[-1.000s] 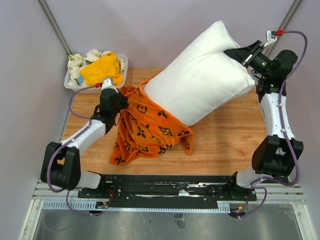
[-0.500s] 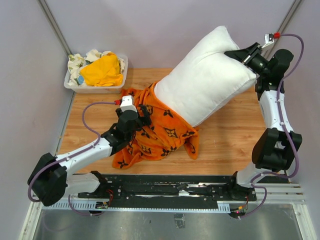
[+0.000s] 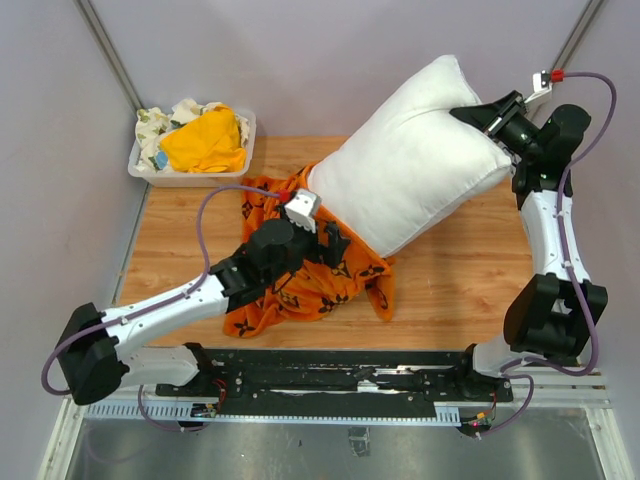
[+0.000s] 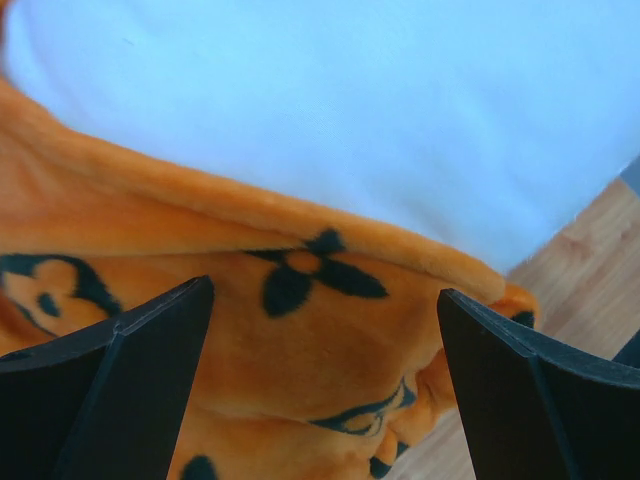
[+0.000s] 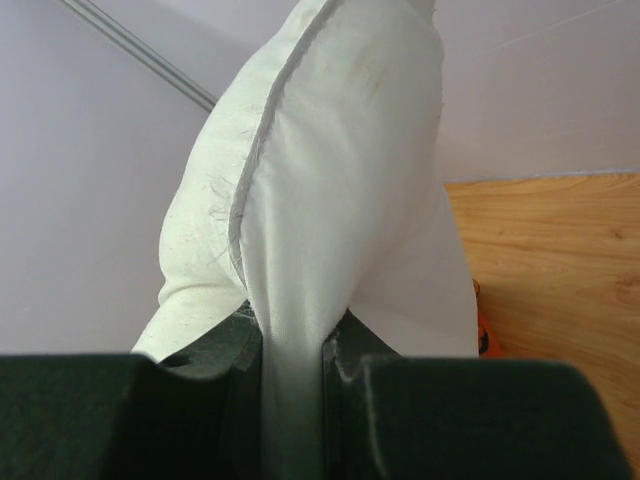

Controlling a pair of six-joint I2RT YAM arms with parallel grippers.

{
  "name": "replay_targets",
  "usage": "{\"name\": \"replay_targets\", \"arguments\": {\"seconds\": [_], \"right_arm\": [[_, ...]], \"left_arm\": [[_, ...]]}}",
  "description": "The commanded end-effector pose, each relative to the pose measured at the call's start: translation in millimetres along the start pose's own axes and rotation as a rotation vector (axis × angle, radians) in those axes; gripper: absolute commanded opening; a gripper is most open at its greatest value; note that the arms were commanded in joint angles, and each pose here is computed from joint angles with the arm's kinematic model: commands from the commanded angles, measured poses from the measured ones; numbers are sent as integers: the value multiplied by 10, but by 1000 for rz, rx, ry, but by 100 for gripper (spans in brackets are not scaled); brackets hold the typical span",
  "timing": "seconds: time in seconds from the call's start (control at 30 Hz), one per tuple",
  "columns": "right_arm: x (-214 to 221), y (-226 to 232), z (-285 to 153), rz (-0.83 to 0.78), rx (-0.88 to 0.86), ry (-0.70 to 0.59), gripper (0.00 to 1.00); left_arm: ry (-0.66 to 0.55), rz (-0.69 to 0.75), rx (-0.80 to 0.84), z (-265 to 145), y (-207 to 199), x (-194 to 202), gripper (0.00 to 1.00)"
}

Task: Remove the pillowcase from the pillow
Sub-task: Remove the pillow from the pillowcase.

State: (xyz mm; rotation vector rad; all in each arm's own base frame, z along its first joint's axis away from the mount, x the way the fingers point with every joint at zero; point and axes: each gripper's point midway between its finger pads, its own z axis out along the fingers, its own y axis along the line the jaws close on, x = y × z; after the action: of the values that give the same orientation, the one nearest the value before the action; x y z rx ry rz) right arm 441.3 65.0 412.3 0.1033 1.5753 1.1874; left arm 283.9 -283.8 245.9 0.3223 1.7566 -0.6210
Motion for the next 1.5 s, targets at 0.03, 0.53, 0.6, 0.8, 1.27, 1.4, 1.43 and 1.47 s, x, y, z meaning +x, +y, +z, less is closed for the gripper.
{"name": "replay_targets", "arguments": {"seconds": [0.03,0.53,0.6,0.8,1.27,1.4,1.43,1.47], "right_arm": [[-58,220,-24,-79,-24,-52,1],[-107,193,-14,-80,-6,-78,1],[-133,201,-13,-80,-4,-84,1],[-182,226,-62,-78,11,-110,1],[-93,277,-305,-110,104,-163,1],[-80,322,-333,-132,118,-179,1],[-69,327,-330,-139,123,-177,1],[-56,321,-328,-146,130,-173,1]], "left_arm": [[88,126,-5,100,-116,333,98],[247,55,-241,-258,502,1217,26],[264,31,-263,-354,573,1324,14],[292,-48,-411,-628,854,1492,11],[-33,-399,-70,-710,-13,-512,99],[-44,-438,-41,-588,-175,-781,99],[-40,-438,-37,-546,-208,-827,99],[-33,-436,-36,-501,-235,-855,99]]}}
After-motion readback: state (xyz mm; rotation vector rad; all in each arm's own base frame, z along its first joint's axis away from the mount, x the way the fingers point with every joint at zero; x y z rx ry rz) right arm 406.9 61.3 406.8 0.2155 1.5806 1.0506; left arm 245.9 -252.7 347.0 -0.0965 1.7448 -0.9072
